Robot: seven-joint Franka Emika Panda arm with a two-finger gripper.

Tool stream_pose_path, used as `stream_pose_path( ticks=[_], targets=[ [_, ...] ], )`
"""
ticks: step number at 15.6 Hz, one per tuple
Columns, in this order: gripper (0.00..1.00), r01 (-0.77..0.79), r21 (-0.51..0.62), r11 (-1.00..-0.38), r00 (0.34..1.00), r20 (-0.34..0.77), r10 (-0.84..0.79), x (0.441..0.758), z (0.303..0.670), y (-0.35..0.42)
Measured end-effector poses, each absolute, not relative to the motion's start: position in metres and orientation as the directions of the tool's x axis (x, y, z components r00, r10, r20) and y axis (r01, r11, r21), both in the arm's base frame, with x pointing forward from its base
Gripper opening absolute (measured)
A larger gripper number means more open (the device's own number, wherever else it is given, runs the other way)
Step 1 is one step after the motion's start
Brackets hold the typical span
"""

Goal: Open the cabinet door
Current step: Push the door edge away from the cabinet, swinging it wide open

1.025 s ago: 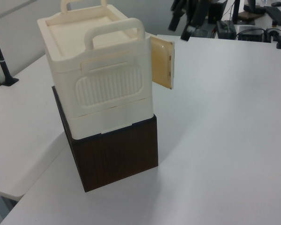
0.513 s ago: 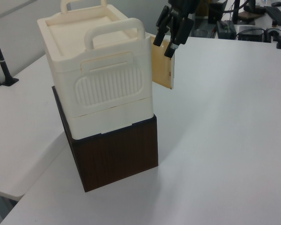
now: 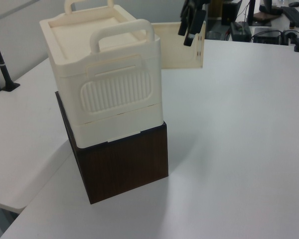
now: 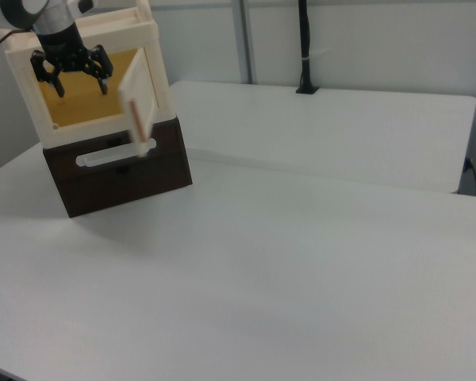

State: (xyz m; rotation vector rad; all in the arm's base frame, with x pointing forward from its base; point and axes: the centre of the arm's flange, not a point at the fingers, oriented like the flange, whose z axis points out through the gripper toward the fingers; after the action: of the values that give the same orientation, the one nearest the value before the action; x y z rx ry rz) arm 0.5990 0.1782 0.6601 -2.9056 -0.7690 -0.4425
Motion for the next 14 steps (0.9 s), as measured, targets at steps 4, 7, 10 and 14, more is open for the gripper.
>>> stream_pose_path(
  ticks=[4, 7, 10, 14],
  targets=[
    [1.00, 0.481, -0.036, -0.876, 0.855, 0.241, 0.460, 0.591, 0.662, 0.161],
    [1.00, 0.462, 0.001, -0.887, 0.875, 0.166, 0.455, 0.589, 0.652, 0.145],
    [1.00, 0.376, 0.049, -0.925, 0.921, 0.092, 0.379, 0.592, 0.634, 0.126],
    [1.00, 0.330, 0.051, -0.943, 0.941, 0.066, 0.333, 0.594, 0.623, 0.110]
  ],
)
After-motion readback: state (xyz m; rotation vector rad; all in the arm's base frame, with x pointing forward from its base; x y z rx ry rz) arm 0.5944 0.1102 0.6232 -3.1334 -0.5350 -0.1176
